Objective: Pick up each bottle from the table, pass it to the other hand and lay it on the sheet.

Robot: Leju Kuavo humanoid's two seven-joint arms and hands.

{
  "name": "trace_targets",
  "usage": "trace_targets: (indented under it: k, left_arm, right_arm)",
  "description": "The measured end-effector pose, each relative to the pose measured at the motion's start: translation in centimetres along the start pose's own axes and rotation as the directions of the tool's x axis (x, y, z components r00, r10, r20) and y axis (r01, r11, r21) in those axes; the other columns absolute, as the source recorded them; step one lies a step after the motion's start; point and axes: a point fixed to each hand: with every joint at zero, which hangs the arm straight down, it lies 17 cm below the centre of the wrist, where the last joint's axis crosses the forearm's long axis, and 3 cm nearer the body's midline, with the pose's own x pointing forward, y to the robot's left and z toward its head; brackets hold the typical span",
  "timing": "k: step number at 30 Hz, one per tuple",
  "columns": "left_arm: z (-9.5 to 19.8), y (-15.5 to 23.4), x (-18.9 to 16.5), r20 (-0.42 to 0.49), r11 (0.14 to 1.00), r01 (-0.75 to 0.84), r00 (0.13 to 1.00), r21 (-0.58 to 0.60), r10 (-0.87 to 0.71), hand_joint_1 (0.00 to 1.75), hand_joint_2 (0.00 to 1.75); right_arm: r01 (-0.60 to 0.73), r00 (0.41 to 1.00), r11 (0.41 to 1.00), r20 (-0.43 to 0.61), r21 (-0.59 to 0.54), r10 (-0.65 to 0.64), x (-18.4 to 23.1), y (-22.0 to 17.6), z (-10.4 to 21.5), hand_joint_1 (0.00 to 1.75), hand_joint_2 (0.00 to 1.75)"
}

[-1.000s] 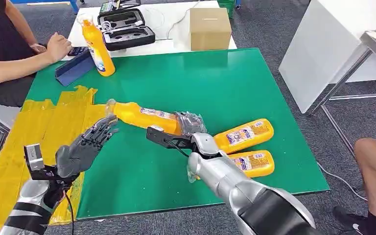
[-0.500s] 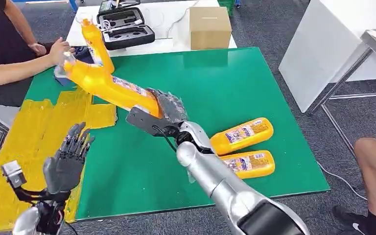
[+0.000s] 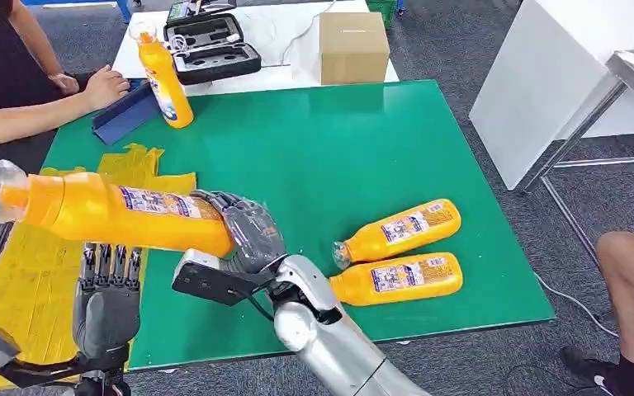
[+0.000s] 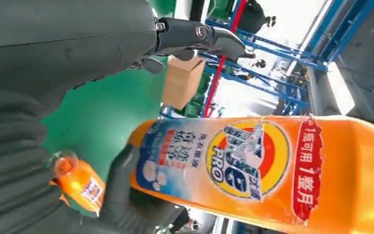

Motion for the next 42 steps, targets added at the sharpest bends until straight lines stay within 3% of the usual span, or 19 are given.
trace_targets:
  k: [16,25,29,34,42]
  left_arm:
    - [-0.2,-3.8,-0.2,0.018,0.997,-0.012,1.000,-0.078,0.014,0.00,1.75]
    - [0.2,-3.9,0.1,0.064,0.994,0.100,0.993,-0.040,-0.098,0.00,1.75]
    - [0.1,-3.4,0.9,0.093,0.989,0.145,0.985,-0.017,-0.143,0.00,1.75]
    - [0.7,-1.4,2.0,0.120,0.966,0.250,0.959,0.059,-0.255,0.00,1.75]
    - [2.0,-0.1,2.1,0.099,0.953,0.289,0.950,0.092,-0.298,0.00,1.75]
  right_arm:
    - [-0.001,1.000,0.999,-0.011,0.049,0.001,-0.4,1.5,0.4,1.69,1.75]
    - [-0.010,1.000,0.983,-0.021,0.184,0.014,-0.6,6.1,1.8,1.71,1.75]
    - [-0.039,0.999,0.965,0.017,0.258,0.036,0.2,8.8,3.0,1.71,1.75]
    - [-0.116,0.988,0.912,0.142,0.393,0.064,1.5,12.9,5.3,1.64,1.75]
    - [-0.159,0.979,0.882,0.183,0.443,0.085,1.7,14.7,6.3,1.62,1.75]
